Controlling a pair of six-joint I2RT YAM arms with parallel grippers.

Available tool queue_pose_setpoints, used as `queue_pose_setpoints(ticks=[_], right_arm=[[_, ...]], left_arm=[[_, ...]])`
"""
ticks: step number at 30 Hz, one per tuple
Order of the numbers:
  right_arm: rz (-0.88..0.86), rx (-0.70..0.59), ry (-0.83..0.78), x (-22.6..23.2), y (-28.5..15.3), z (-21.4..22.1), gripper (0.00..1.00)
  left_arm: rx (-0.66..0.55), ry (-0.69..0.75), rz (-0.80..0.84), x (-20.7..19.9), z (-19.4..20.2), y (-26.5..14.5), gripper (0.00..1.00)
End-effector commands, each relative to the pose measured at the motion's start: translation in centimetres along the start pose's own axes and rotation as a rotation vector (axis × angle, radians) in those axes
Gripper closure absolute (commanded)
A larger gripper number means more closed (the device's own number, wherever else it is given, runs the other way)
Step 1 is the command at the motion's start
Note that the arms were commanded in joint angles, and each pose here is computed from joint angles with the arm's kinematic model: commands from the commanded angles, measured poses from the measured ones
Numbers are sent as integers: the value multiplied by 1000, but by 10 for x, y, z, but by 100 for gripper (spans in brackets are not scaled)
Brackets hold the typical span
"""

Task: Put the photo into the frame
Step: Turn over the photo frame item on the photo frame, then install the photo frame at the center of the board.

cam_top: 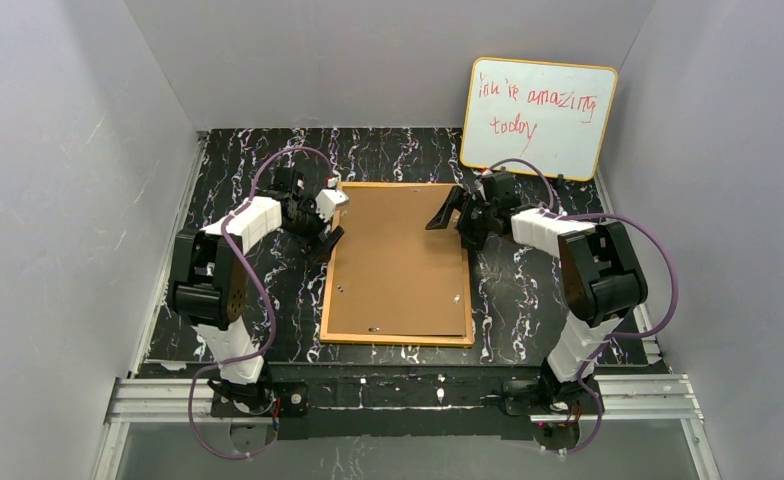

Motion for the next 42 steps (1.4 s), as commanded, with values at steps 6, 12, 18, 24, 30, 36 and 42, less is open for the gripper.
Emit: queue_pose_setpoints(ticks=[6,12,18,24,30,36,42], right_arm=[[287,-4,-144,29,-10,-8,1],[386,-12,-205,41,-17,-11,1],[416,-38,-233,45,-30,-14,1],[326,-127,-228,64,-51,-22,1],[-94,-73,-167,81,-54,5,1],[-270,28,-207,110,-24,39,19],[-354,113,-309,137,7,78,39]], left_arm=[[-46,-12,-44,-3,-9,-21,2],[-48,-13,-52,-2,-11,-23,2],[-43,-26,-51,-1,-7,-25,2],[-50,-60,-17,1,-5,-30,2],[-29,-116,73,2,10,-30,2],[-6,-152,148,-5,24,-22,12],[2,-236,316,-19,27,-16,28]])
Point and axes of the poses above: each gripper's point midway between its finger pads, its own y axis out along the fingers, its own x axis along the line the jaws close on, z = x × y, the point moved 10 cm from there along -y, back along the fingers, and after that the axes turned 5 degrees about -y, right-handed, at the moved point
